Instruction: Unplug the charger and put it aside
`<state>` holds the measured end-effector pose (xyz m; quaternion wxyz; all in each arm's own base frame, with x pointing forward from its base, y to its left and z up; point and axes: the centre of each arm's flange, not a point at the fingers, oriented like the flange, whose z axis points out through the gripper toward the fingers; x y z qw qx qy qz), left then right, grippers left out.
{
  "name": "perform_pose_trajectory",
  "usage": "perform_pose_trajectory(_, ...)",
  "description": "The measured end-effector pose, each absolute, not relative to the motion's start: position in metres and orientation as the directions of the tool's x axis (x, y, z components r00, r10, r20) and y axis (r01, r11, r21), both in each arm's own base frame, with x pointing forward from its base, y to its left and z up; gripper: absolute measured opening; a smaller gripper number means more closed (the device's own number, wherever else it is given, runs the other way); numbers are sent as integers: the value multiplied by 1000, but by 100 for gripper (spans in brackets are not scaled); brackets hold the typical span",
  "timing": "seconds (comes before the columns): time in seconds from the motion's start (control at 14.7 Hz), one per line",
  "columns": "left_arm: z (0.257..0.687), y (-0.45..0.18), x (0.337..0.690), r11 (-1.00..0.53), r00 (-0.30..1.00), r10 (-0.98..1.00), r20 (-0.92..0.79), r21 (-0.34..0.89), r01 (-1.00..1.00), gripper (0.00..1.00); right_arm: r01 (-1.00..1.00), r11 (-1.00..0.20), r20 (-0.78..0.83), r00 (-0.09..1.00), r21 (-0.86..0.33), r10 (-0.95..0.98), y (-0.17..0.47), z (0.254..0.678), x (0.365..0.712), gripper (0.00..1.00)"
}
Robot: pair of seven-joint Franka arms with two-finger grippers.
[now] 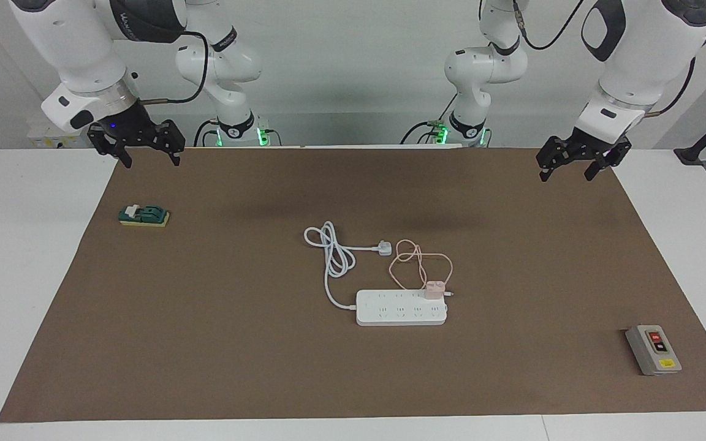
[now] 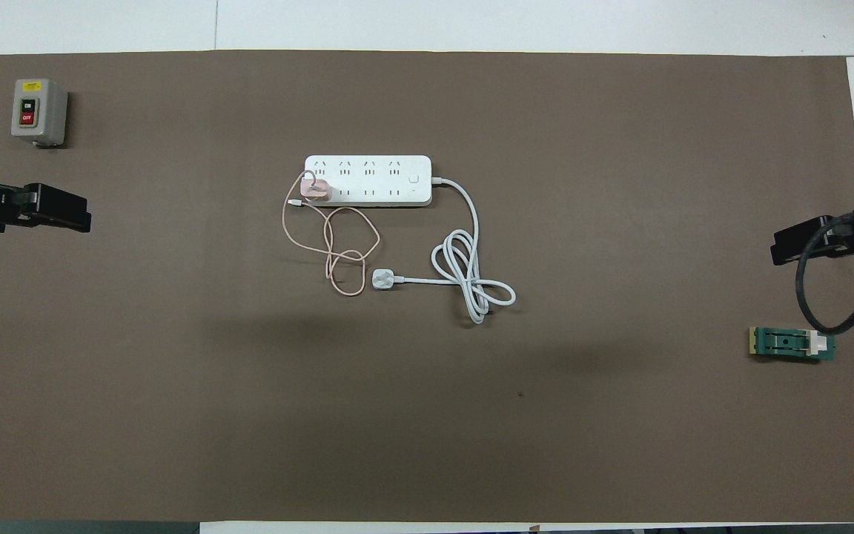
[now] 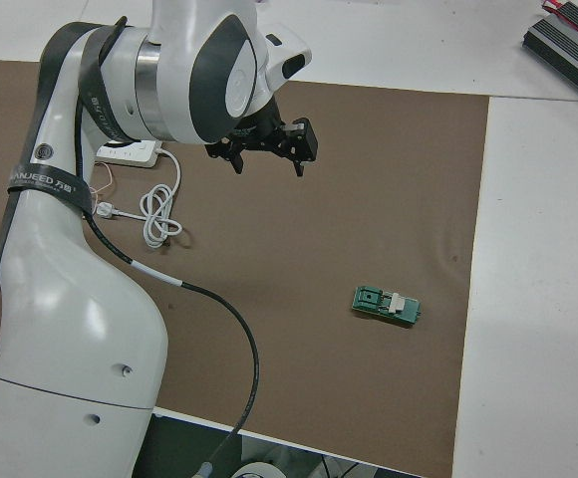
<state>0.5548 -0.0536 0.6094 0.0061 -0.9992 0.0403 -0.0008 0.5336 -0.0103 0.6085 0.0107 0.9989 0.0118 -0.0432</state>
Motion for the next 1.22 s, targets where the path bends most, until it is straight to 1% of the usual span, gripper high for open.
perform_pose_trajectory(0.2,609,-54,555,-997,997,-81,2,-12,-81,100,-49,-998,-75,996,25,-51,5,602,539,100)
perform_pose_trajectory(0.41,609,-53,555,-997,997,-80,1,-12,-80,100,-147,-989,-72,986,27,-149,37,575,558,100)
perform_pose_trajectory(0.61,607,-53,553,-997,997,-78,-15,-13,-79,100,-301,-952,-96,951,-48,-295,79,536,583,100)
perform_pose_trajectory(0.75,604,-54,553,-997,997,-75,-22,-13,-75,100,-431,-899,-124,899,-73,-421,107,513,596,100)
perform_pose_trajectory(0.95,604,-55,553,-1000,999,-25,-21,-14,-25,100,-618,-779,-186,782,-108,-595,159,490,614,100)
perform_pose_trajectory(1.09,604,-62,552,-998,998,57,-20,-16,57,100,-721,-682,-246,688,-123,-683,186,479,621,100)
perform_pose_trajectory(1.22,602,-71,551,-984,984,175,-18,-17,175,100,-803,-586,-289,588,-104,-755,209,468,631,100)
